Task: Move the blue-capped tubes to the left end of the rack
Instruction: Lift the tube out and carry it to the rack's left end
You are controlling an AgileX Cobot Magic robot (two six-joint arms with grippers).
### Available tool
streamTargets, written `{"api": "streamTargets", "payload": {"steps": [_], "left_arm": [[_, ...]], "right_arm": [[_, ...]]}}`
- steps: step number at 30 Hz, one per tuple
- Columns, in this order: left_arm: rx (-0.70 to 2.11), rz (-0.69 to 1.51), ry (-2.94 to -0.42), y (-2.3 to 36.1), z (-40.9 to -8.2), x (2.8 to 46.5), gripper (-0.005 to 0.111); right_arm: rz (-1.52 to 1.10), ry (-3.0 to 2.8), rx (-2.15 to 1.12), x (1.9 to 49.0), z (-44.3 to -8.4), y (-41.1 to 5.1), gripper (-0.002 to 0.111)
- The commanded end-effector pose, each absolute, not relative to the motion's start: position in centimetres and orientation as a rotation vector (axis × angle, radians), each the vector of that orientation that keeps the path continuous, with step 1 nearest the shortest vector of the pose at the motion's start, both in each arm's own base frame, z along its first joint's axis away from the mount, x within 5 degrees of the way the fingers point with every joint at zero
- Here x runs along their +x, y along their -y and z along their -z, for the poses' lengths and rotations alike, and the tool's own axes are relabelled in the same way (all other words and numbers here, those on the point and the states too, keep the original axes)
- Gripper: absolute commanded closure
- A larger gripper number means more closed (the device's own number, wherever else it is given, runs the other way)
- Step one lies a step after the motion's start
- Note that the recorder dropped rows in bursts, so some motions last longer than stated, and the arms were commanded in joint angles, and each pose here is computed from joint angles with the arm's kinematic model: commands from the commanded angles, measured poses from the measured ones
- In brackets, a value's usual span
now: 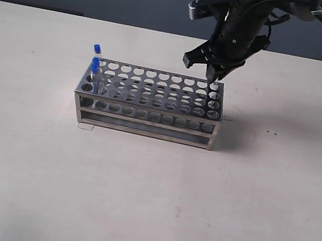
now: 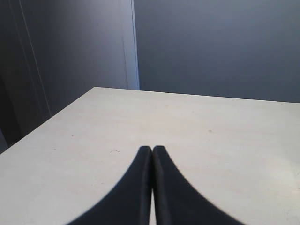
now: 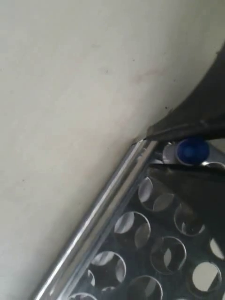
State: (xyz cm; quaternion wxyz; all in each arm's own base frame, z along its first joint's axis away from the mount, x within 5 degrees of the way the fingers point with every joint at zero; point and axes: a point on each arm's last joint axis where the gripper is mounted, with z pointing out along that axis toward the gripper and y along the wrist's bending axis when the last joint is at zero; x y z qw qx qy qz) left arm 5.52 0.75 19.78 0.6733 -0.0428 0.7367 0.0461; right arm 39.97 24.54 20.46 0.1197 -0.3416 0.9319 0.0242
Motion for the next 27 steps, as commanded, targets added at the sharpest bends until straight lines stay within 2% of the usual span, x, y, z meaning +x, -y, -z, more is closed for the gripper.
{"api": "streamTargets", "payload": {"steps": [1, 8, 13, 18, 23, 27], "left_arm": [[-0.095, -0.094, -1.661, -0.7, -19.7, 5.6, 0.106], [-0.095, -0.094, -1.661, -0.7, -19.7, 5.6, 0.106], [-0.095, -0.094, -1.661, -0.7, -19.7, 5.6, 0.106], [-0.095, -0.094, -1.661, -0.7, -19.7, 5.6, 0.106], [-0.095, -0.094, -1.661, -0.7, -19.7, 5.6, 0.106], [-0.096, -0.094, -1.663, -0.7, -19.7, 5.6, 0.106]], "right_arm": [[-0.060, -2.671, -0.984, 39.5, -23.6, -23.9, 0.108], [-0.089, -2.584, -0.949, 38.1, -28.4, -23.2, 0.108], [-0.227, -2.501, -0.984, 35.7, -31.9, -24.1, 0.108], [-0.518, -2.356, -1.218, 32.0, -31.4, -30.6, 0.108], [-0.532, -2.298, -1.388, 28.8, -28.8, -35.9, 0.109], [-0.555, -2.228, -1.391, 28.8, -29.4, -37.7, 0.109]]}}
